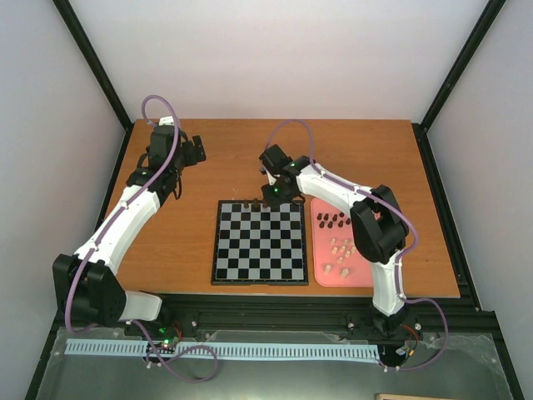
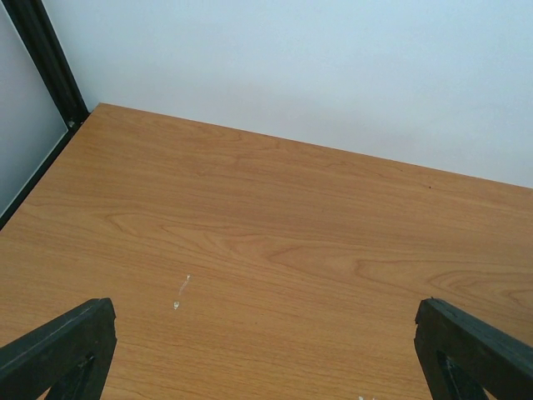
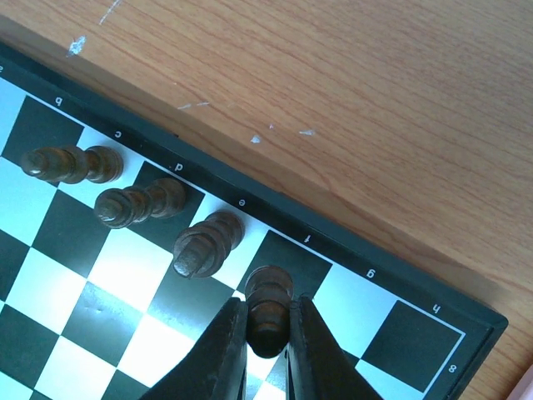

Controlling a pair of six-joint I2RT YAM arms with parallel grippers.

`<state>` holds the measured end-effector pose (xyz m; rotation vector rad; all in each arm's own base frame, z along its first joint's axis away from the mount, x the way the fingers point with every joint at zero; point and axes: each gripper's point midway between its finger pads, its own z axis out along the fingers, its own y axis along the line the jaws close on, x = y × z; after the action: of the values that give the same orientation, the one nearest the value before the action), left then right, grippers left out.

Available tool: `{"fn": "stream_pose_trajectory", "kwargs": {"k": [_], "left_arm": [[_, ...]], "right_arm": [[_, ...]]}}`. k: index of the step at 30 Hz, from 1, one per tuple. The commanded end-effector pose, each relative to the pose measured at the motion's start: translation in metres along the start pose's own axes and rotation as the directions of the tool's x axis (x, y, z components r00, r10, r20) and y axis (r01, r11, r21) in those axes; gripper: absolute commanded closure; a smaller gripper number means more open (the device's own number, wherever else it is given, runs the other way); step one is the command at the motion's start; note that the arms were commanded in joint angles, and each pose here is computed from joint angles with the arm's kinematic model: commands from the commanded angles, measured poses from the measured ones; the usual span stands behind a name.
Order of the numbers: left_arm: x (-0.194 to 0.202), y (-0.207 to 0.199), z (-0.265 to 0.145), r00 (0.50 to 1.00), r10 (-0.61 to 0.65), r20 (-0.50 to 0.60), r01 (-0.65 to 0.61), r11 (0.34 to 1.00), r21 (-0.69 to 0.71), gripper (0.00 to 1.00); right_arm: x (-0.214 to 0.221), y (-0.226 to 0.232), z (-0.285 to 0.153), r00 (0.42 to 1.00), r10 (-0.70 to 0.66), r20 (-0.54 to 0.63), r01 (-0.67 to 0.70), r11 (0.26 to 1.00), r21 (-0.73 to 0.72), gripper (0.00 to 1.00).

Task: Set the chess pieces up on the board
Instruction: Place the chess piece on the chessboard.

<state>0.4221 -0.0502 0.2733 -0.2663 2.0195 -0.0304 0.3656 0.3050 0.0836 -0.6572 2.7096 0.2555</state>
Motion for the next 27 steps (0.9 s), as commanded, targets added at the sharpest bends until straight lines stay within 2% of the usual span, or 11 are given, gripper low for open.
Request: {"fn": "stream_pose_trajectory", "kwargs": {"k": [1, 27], "left_arm": [[-0.005, 0.0, -0.003, 1.0, 0.0, 0.02, 0.0, 1.0, -0.003, 0.0], [-0.003, 0.0, 0.001, 1.0, 0.004, 0.013, -0.004, 1.0, -0.01, 0.0]], "right_arm": [[0.006, -0.003, 0.012, 1.0, -0.015, -0.026, 0.016, 0.999, 0.038, 0.93], [0.006, -0.007, 0.03, 0.999, -0.032, -0.04, 0.035, 0.997, 0.063, 0.91]]}}
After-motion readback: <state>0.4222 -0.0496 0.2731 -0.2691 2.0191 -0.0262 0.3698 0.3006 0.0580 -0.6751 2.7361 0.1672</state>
